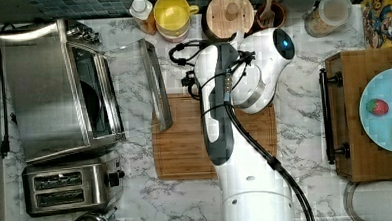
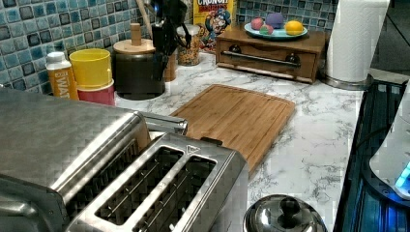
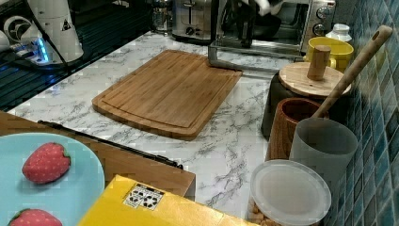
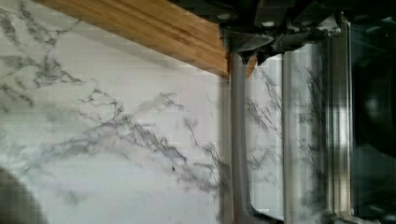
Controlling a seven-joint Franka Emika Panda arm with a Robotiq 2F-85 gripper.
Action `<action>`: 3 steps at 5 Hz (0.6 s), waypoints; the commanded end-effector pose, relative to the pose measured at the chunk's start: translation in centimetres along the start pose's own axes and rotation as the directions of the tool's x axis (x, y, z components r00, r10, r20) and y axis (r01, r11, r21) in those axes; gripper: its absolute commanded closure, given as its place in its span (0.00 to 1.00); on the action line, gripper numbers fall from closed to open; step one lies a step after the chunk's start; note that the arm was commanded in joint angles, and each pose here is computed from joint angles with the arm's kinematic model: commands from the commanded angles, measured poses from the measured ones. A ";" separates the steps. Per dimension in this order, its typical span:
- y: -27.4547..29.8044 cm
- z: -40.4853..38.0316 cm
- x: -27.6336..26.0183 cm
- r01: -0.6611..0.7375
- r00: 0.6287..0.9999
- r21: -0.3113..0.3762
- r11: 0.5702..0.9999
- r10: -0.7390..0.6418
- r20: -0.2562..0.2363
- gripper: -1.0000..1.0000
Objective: Close the oven.
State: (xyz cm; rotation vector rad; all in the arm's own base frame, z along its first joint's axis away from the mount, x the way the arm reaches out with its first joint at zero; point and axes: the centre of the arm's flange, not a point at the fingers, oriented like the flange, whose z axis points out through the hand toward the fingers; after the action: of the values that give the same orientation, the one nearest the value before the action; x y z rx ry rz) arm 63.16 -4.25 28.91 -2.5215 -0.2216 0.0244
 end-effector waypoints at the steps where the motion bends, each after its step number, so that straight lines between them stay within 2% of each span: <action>1: -7.3 1.4 5.5 0.195 0.973 -0.007 0.981 -0.195 -0.122 1.00; 2: -7.2 0.4 6.0 0.216 0.959 0.005 0.976 -0.212 -0.187 1.00; 3: -7.5 2.5 6.9 0.220 0.965 0.002 0.975 -0.218 -0.144 1.00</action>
State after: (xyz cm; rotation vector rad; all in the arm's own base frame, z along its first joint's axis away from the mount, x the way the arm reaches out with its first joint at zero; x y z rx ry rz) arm 64.47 1.90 24.60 -2.4823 -0.2943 -0.0318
